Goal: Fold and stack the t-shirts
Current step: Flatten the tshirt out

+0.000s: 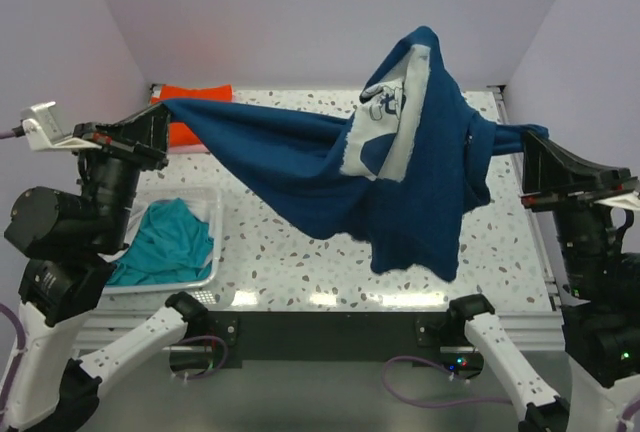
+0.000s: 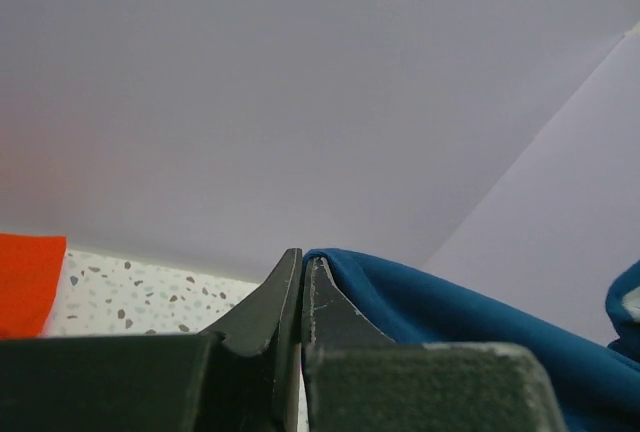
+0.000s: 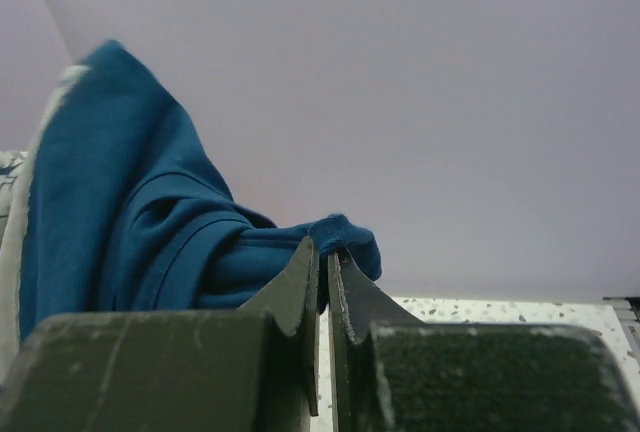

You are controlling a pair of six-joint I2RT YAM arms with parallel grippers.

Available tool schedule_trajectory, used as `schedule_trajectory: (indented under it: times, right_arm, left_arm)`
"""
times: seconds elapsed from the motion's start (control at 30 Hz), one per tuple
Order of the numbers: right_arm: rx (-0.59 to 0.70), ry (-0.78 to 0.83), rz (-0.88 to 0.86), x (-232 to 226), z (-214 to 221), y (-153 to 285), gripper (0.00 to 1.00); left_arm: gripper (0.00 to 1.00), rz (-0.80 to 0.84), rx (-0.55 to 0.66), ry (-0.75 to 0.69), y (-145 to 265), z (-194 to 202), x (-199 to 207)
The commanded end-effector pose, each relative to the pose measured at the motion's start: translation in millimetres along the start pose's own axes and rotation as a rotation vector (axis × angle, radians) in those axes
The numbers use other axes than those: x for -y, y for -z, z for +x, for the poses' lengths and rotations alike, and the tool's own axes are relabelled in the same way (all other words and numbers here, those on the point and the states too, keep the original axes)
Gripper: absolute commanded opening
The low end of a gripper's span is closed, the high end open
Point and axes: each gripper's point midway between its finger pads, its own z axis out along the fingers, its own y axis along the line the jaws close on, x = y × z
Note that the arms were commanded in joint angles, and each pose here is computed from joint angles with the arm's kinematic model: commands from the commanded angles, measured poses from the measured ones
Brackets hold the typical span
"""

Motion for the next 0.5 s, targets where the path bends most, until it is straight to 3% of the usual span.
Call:
schedule_trajectory:
  times: [0.0,0.2,0.47]
  right_arm:
    - [-0.025,0.090,0.133,29,12,-16,0.00]
    - [-0.120,0.111,0.216,46,38,-27,0.00]
    - [-0.146,0.142,0.271,59,53,-35,0.00]
  left_arm:
    - [0.00,-0.221,0.042,-0.076,-15,1,-38]
    - [0.00,-0.326,0.034,-0.101,-22,9,-54]
    - [0.00,-0.416,0.020,-0.138,-31,22,-68]
